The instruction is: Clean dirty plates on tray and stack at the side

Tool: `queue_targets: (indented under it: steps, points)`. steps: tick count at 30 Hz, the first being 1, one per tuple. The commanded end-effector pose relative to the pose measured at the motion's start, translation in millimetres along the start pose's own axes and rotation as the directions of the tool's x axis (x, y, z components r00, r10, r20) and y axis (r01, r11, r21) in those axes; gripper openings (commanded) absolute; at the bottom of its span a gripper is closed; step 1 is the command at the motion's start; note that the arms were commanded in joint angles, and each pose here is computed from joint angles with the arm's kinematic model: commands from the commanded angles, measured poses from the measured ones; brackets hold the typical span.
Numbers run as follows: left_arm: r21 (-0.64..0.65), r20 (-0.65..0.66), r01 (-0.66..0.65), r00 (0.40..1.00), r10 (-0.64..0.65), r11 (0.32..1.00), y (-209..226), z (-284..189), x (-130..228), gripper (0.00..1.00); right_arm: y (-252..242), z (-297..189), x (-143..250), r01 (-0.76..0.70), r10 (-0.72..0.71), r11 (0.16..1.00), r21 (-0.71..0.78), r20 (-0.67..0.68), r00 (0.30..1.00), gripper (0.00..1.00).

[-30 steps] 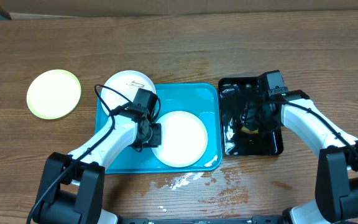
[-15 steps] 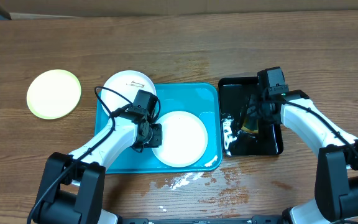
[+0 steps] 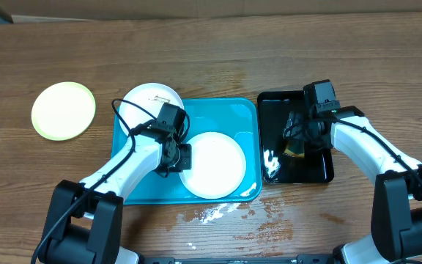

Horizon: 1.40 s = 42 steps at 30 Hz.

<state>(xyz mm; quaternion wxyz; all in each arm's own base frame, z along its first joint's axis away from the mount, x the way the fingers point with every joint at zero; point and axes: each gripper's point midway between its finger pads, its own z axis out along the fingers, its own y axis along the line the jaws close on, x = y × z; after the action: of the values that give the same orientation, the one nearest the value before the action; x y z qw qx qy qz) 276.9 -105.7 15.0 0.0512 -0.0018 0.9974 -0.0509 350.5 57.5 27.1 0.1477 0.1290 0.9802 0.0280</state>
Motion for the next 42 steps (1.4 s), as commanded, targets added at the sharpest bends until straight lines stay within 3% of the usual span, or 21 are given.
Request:
queue_targets:
  steps: [1,14,30,34,39,42]
  points:
    - [-0.099,0.075,-0.026,0.997,0.033,0.995,8,-17,-27,0.04,1,1,-2,0.006,-0.007,1.0,0.006,0.006,1.0,0.86]
    - [-0.172,0.176,-0.012,0.984,0.042,0.985,11,-52,-64,0.04,2,-1,-3,0.007,-0.007,1.0,0.007,0.005,1.0,0.88]
    - [-0.181,0.328,-0.044,0.939,0.102,0.982,-13,-111,-112,0.04,5,-51,-19,0.004,-0.002,0.999,0.033,-0.07,0.998,0.93]
    - [-0.158,0.388,-0.063,0.914,0.12,0.985,-31,-132,-126,0.04,18,-63,-17,-0.02,0.012,0.998,-0.065,-0.127,0.992,0.95]
    - [-0.153,0.44,-0.055,0.89,0.118,0.987,-37,-148,-138,0.04,67,-91,-12,0.023,-0.111,0.911,-0.412,-0.189,0.976,0.94]
    - [-0.146,0.471,-0.056,0.874,0.119,0.988,-42,-155,-145,0.04,70,-99,-20,0.021,-0.112,0.891,-0.453,-0.174,0.978,0.94]
